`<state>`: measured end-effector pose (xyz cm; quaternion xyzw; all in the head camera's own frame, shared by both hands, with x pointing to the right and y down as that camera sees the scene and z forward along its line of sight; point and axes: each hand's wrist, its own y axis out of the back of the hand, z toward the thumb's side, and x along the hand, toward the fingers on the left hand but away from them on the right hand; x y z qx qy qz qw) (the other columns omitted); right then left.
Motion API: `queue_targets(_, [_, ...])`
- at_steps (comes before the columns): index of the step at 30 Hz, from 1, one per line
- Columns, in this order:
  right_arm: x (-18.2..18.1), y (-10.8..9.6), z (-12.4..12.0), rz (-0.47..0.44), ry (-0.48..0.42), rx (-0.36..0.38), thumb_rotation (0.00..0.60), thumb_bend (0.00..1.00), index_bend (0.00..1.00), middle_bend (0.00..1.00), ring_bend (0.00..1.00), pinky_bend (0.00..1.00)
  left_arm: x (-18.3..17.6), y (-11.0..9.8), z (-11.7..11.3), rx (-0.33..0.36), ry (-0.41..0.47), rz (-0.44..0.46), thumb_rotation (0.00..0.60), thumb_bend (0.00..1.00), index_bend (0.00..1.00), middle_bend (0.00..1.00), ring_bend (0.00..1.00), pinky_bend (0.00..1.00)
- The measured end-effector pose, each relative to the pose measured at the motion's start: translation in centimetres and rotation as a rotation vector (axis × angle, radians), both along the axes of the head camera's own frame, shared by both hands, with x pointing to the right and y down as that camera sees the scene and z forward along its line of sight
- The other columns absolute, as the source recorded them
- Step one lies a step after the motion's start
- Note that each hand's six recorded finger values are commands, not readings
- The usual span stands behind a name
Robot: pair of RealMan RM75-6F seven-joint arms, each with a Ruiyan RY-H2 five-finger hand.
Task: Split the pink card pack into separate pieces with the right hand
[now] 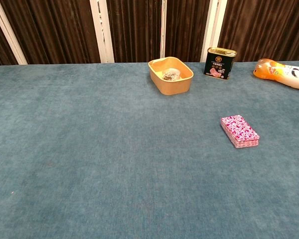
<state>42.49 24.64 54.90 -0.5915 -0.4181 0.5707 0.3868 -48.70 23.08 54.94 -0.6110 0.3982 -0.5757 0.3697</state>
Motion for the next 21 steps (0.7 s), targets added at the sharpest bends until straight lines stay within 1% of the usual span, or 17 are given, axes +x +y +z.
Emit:
queue_targets(10, [0.13, -0.01, 0.02, 0.008, -0.004, -0.007, 0.600, 0.36, 0.00, 0.00, 0.00, 0.00, -0.01, 0.02, -0.16, 0.006, -0.001, -0.004, 0.600, 0.00, 0.00, 0.00, 0.00, 0.00])
queue_targets(15, [0.05, 0.01, 0.08, 0.011, -0.010, -0.021, 0.600, 0.31, 0.00, 0.00, 0.00, 0.00, -0.10, 0.05, -0.15, 0.006, 0.004, -0.011, 0.600, 0.00, 0.00, 0.00, 0.00, 0.00])
queue_targets(21, [-0.79, -0.57, 0.21, -0.017, -0.022, -0.031, 0.600, 0.29, 0.00, 0.00, 0.00, 0.00, -0.18, 0.03, -0.05, -0.006, 0.008, -0.014, 0.600, 0.00, 0.00, 0.00, 0.00, 0.00])
